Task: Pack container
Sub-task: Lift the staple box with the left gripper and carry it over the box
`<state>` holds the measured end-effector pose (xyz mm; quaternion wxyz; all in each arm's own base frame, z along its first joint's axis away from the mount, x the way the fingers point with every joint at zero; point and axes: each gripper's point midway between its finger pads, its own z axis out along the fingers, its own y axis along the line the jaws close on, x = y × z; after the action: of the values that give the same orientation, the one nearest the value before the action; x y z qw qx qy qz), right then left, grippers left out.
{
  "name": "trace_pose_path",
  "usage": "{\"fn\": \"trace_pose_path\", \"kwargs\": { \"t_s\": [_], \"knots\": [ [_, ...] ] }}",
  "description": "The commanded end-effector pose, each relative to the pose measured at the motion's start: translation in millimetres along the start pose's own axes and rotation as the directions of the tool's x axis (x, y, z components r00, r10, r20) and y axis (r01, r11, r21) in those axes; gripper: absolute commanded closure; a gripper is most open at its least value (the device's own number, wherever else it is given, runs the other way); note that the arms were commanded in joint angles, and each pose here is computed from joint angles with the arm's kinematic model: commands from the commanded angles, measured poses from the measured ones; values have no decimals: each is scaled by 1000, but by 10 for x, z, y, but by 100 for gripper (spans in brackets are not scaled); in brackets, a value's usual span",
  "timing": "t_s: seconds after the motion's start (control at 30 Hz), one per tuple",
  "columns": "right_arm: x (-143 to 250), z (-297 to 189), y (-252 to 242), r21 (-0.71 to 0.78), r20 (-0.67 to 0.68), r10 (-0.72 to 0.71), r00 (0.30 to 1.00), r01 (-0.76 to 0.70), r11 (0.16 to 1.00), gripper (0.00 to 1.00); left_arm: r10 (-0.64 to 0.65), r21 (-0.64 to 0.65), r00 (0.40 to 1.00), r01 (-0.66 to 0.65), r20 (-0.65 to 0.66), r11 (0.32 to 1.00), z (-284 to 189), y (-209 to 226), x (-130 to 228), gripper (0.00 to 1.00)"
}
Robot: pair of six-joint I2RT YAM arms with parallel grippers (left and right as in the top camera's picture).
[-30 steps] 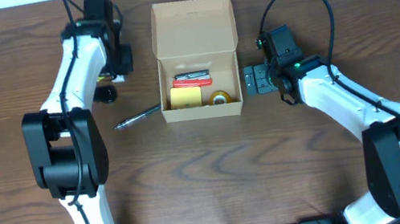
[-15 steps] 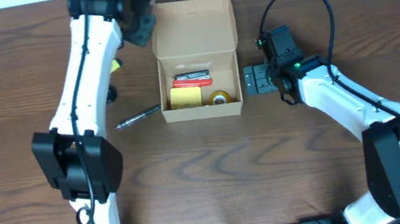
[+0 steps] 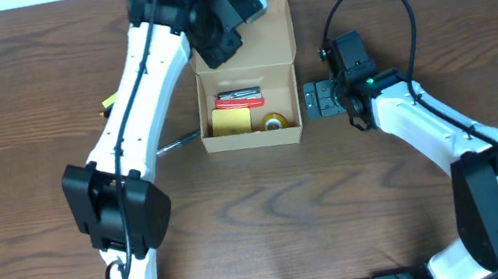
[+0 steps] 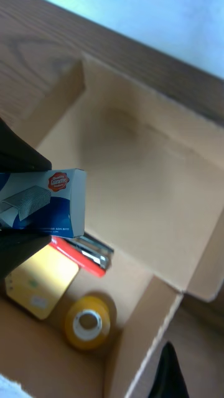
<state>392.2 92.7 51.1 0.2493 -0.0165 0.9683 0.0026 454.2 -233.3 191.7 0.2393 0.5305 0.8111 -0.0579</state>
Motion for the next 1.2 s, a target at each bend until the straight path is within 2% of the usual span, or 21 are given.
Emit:
{"fn": "trace_pose_path", "kwargs": {
  "t_s": [0.0,0.17,0.23,0.4,0.53,0.73,0.77,0.93,1.07,1.17],
  "knots": [
    [24,31,-37,6,-11,18,1000,-18,1000,1,25,40,1000,-26,19,999,-17,-155,-56,94],
    [24,31,-37,6,-11,18,1000,-18,1000,1,-50,78,998,48,31,996,20,-291,-146,94],
    [24,31,-37,6,-11,18,1000,-18,1000,1,-136,87,991,134,18,987,68,-317,-153,94],
    [24,31,-37,6,-11,18,1000,-18,1000,1,-346,94,938,345,-2,934,184,-331,-182,92],
    [24,31,-37,6,-11,18,1000,-18,1000,1,-455,96,890,454,-11,886,276,-347,-216,93],
    [24,31,-37,6,-11,18,1000,-18,1000,1,-645,94,760,650,-78,754,443,-435,-169,90],
    [24,31,-37,6,-11,18,1000,-18,1000,1,-689,89,718,696,-101,712,468,-482,-156,90],
    [49,31,-47,9,-21,18,1000,-17,1000,1,-784,70,603,797,-149,600,512,-616,-135,91],
    [48,31,-43,9,-21,17,1000,-16,1000,1,-817,57,549,834,-178,549,566,-724,-118,91],
    [48,31,-42,9,-21,17,1000,-16,1000,1,-816,53,541,838,-205,543,621,-879,-126,91]
  ]
}}
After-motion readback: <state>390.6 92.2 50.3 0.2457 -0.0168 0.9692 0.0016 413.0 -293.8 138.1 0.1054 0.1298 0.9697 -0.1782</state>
